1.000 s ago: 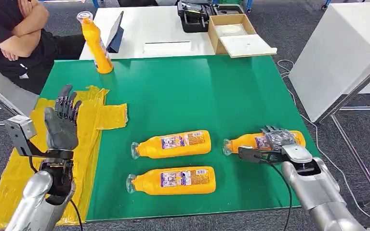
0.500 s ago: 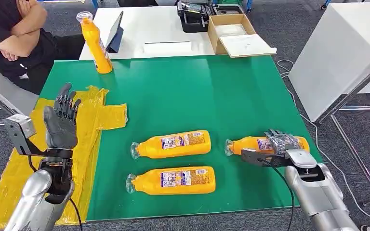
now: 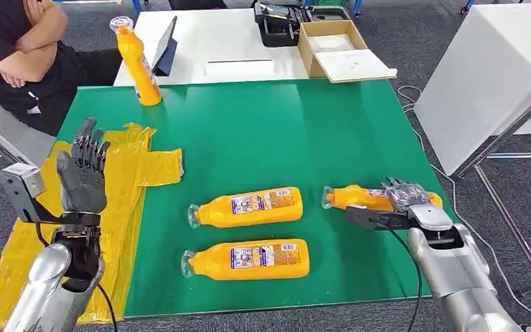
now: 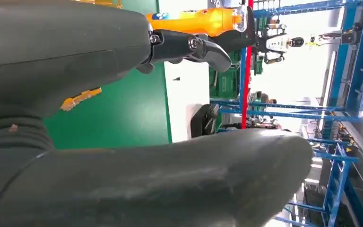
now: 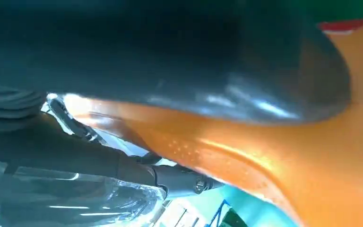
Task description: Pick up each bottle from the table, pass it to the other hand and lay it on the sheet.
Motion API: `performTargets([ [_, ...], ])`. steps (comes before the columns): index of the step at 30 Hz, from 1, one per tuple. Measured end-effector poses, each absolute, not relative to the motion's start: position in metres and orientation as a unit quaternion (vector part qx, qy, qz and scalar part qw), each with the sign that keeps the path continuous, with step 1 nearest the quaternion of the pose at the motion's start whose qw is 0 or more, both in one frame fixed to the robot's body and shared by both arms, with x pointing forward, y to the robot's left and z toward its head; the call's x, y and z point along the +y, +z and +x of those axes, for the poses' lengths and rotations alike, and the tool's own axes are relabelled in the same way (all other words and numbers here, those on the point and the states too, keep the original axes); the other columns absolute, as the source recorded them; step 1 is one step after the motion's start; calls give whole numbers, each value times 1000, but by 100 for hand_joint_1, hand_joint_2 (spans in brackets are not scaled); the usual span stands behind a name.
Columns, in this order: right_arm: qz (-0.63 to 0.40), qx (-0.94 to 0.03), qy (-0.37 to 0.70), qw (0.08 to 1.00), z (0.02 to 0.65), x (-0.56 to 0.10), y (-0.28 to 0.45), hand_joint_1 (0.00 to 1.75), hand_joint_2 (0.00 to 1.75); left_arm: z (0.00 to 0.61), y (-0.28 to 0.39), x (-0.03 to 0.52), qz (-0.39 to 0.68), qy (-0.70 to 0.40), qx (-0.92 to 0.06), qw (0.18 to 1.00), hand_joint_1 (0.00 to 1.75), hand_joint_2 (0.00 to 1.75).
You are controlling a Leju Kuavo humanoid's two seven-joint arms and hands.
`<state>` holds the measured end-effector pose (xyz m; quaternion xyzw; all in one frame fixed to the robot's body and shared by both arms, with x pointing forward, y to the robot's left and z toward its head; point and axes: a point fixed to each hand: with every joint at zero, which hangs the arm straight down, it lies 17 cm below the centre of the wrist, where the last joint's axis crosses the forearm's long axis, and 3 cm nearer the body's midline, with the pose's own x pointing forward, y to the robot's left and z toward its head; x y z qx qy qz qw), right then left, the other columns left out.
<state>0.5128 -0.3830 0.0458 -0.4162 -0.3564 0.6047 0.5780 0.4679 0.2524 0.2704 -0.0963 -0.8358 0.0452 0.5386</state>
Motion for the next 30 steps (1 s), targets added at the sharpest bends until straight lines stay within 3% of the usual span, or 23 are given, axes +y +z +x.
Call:
performTargets([
  [24,-373,-329,623,604,535,-386,31,0,175,478,282,265,-84,64,-844,526,0,0],
  [30,-357,-366,608,607,538,-376,39,0,175,483,282,267,-84,72,-844,525,0,0],
])
